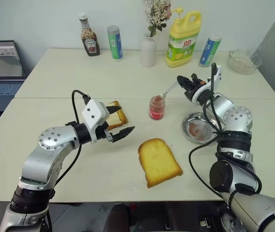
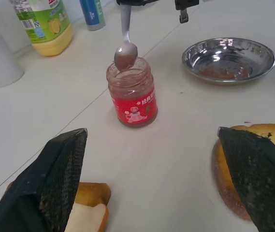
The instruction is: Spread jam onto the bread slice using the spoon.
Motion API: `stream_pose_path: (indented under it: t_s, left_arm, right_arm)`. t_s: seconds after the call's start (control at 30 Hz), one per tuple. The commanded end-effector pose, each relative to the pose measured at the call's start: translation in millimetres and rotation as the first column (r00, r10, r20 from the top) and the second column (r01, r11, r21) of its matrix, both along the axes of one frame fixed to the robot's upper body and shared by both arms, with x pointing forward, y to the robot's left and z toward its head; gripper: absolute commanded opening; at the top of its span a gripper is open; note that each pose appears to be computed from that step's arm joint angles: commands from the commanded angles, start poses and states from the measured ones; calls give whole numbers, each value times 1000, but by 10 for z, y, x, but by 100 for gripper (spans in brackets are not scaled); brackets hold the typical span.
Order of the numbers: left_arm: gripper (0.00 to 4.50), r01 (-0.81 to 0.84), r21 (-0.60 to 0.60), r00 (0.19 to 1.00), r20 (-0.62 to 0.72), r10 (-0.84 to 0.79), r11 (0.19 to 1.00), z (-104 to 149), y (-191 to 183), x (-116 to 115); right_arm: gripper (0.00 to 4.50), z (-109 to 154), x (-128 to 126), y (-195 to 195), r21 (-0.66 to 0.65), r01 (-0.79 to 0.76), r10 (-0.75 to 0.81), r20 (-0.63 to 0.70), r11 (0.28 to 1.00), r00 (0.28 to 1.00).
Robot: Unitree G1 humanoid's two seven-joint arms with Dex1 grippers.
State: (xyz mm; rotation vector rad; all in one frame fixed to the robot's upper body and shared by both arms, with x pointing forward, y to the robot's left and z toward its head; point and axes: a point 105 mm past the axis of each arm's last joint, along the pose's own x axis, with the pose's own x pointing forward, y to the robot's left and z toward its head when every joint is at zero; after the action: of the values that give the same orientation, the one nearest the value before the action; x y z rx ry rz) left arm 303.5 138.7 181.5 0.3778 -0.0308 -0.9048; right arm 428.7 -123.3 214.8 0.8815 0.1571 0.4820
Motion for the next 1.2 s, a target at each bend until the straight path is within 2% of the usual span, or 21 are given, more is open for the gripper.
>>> stream_pose_path:
  t_s: [0.03, 0.2, 0.3, 0.5, 0.63, 0.73, 0.87, 1.03, 1.2]
  left_arm:
    - [450, 28, -21, 999, 28, -28, 999, 96, -80, -10]
    - [450, 44, -30, 999, 27, -43, 999, 96, -142, 0]
    - [450, 59, -28, 998, 26, -58, 998, 94, -153, -32]
    - [450, 75, -7, 997, 3, -75, 997, 98, 9, -195]
    - [450, 89, 36, 996, -21, -88, 995, 70, 106, -423]
    - [450, 131, 46, 990, -61, -128, 990, 0, 69, -620]
    - [450, 178, 38, 978, -119, -172, 983, -126, 15, -851]
    - [450, 211, 65, 970, -137, -200, 975, -284, -1, -1018]
    - [450, 256, 99, 961, -137, -242, 962, -385, -5, -1103]
  right_arm:
    - [3, 255, -24, -22, 39, 4, -7, 77, 999, 997]
    - [3, 247, -30, -33, 48, 6, -9, 77, 999, 997]
    - [3, 367, -121, 16, 53, -35, 28, 126, 998, 992]
    - [3, 628, -473, 165, 55, -159, 143, 226, 986, 964]
    - [3, 632, -746, 267, 34, -242, 226, 252, 970, 941]
    - [3, 548, -900, 322, -41, -273, 274, 254, 961, 927]
    - [3, 350, -1170, 507, -222, -331, 384, 266, 917, 884]
    - [3, 59, -1455, 662, -420, -368, 507, 290, 829, 811]
    - [3, -34, -1583, 705, -529, -351, 576, 353, 773, 737]
